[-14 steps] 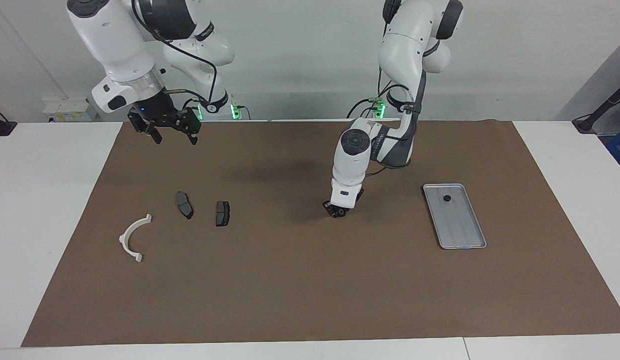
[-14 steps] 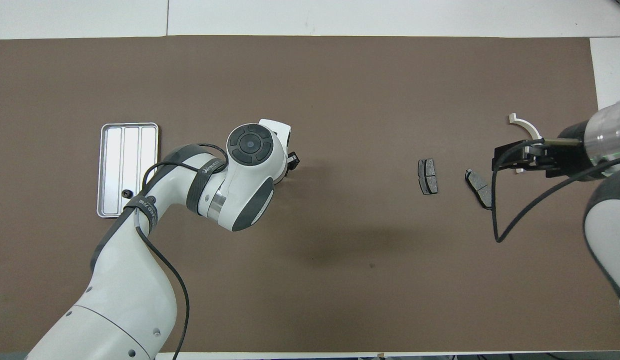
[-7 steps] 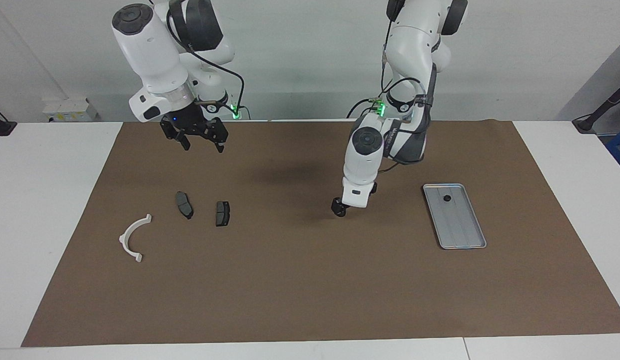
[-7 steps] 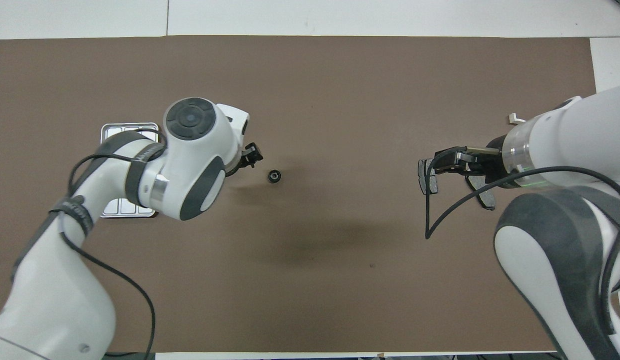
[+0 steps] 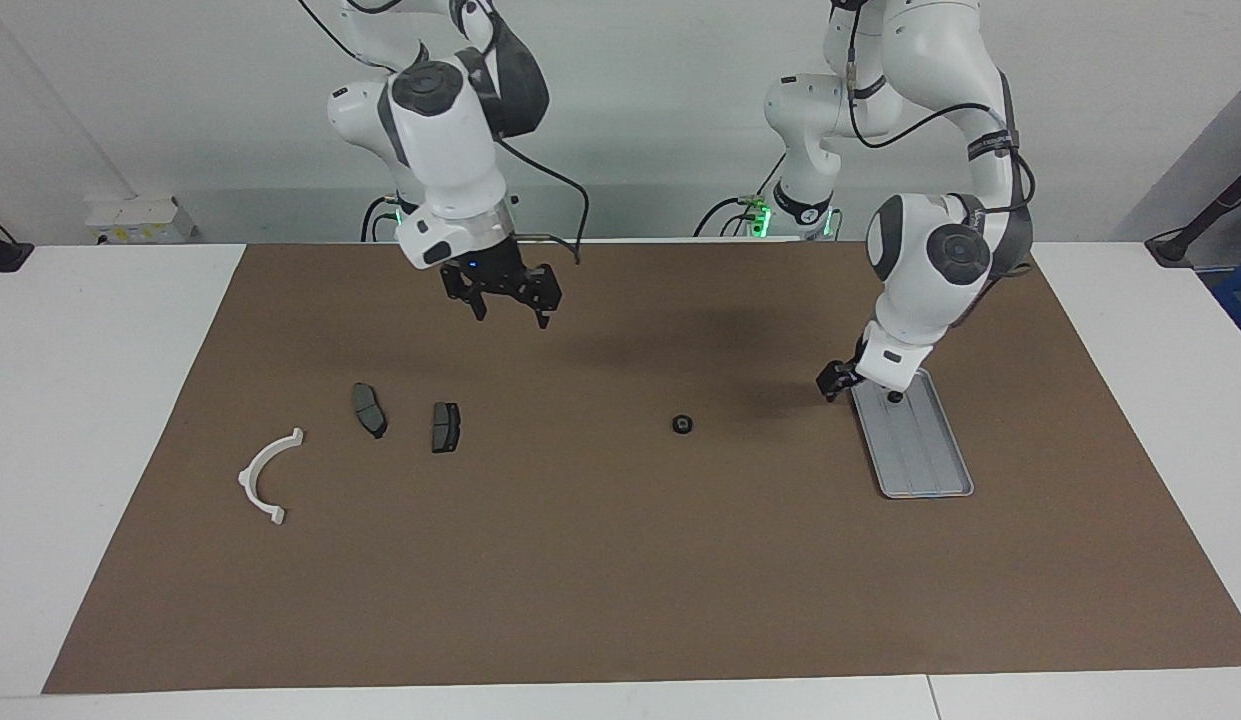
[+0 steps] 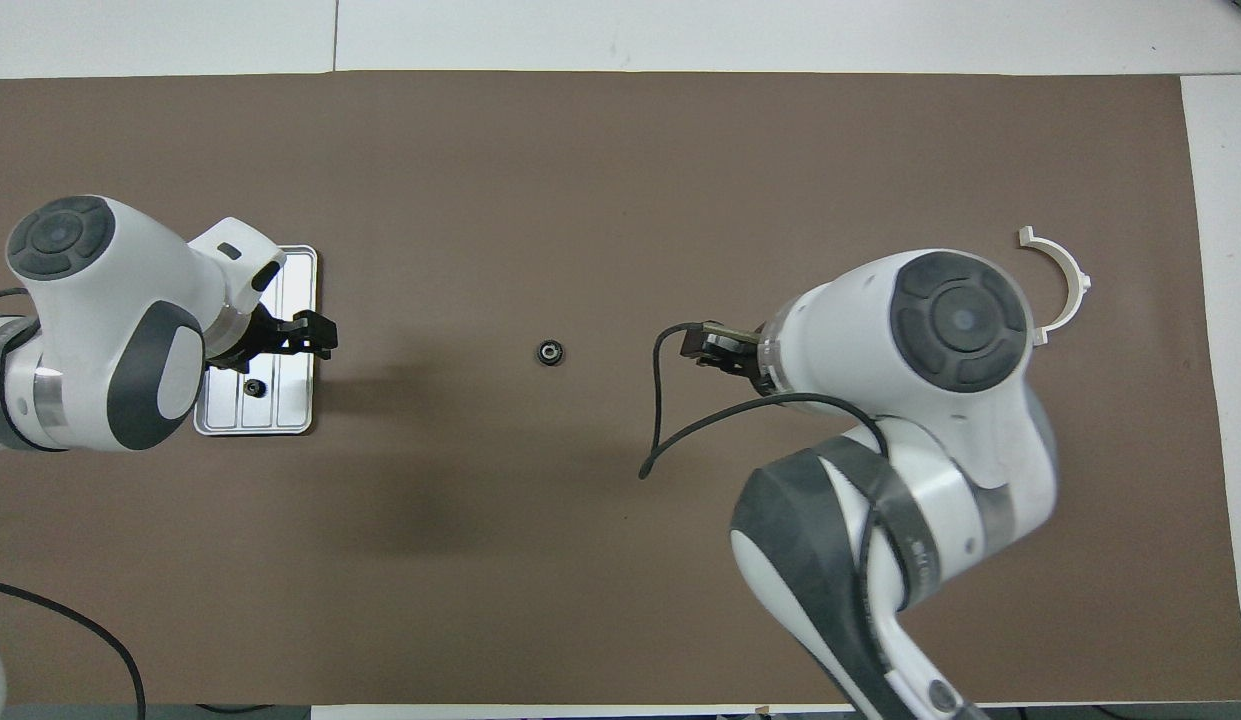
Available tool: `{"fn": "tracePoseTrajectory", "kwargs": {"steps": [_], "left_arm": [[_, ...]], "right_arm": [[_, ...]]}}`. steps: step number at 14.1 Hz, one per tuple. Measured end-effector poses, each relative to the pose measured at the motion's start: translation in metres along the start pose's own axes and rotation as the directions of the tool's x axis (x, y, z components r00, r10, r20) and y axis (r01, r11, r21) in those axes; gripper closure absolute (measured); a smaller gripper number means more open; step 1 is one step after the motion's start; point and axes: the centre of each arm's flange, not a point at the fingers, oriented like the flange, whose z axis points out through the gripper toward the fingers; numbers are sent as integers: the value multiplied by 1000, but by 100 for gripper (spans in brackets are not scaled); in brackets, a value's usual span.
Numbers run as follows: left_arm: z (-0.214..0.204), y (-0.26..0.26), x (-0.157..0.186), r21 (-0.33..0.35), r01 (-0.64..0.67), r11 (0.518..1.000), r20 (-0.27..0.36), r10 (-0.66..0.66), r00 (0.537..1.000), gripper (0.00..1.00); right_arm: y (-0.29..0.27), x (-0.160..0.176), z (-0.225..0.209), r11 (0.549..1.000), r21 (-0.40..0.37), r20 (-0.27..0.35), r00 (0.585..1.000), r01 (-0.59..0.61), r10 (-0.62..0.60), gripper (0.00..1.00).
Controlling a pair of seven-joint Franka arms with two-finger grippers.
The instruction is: Place bearing gear from tray to pile
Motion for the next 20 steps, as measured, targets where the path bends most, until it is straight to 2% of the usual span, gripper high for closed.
{"fn": "tracePoseTrajectory", "kwargs": {"steps": [2, 4, 5, 6, 9, 10, 11, 13, 14, 16, 20], "left_arm": [[14, -24, 0, -6, -36, 999, -23, 35, 999, 1], [25, -32, -4, -8, -52, 999, -30, 52, 998, 10], [29, -31, -6, -7, -58, 998, -25, 58, 998, 10], [32, -30, -8, -7, -64, 998, -19, 64, 998, 19], [37, -38, -10, -8, -54, 998, -12, 54, 998, 22], [38, -43, -10, -9, -48, 999, -13, 48, 999, 21], [38, -47, -10, -10, -42, 999, -13, 42, 999, 21], [42, -52, -12, -10, -33, 999, -6, 33, 999, 30], [44, -54, -13, -11, -28, 1000, -3, 28, 1000, 30], [48, -58, -15, -11, -22, 1000, 5, 22, 1000, 49], [50, -59, -17, -11, -9, 1000, 8, 9, 1000, 50]], "right_arm": [[-35, -20, 38, 998, -15, -17, 998, -60, 60, 0], [-71, -33, 67, 994, -35, -35, 994, -102, 101, 0], [-86, -34, 77, 994, -43, -43, 994, -101, 100, 0], [-100, -36, 89, 994, -63, -50, 995, -89, 86, 0], [-147, -49, 133, 991, -105, -84, 994, -85, 77, 0], [-156, -50, 146, 990, -116, -87, 993, -83, 73, 0], [-161, -48, 156, 989, -125, -89, 994, -81, 71, 0], [-167, -40, 165, 988, -127, -95, 993, -86, 74, 0], [-171, -37, 167, 988, -127, -97, 992, -87, 75, 0], [-176, -34, 174, 988, -129, -98, 992, -87, 75, 0], [-178, -33, 191, 986, -141, -94, 993, -84, 71, 0]]}}
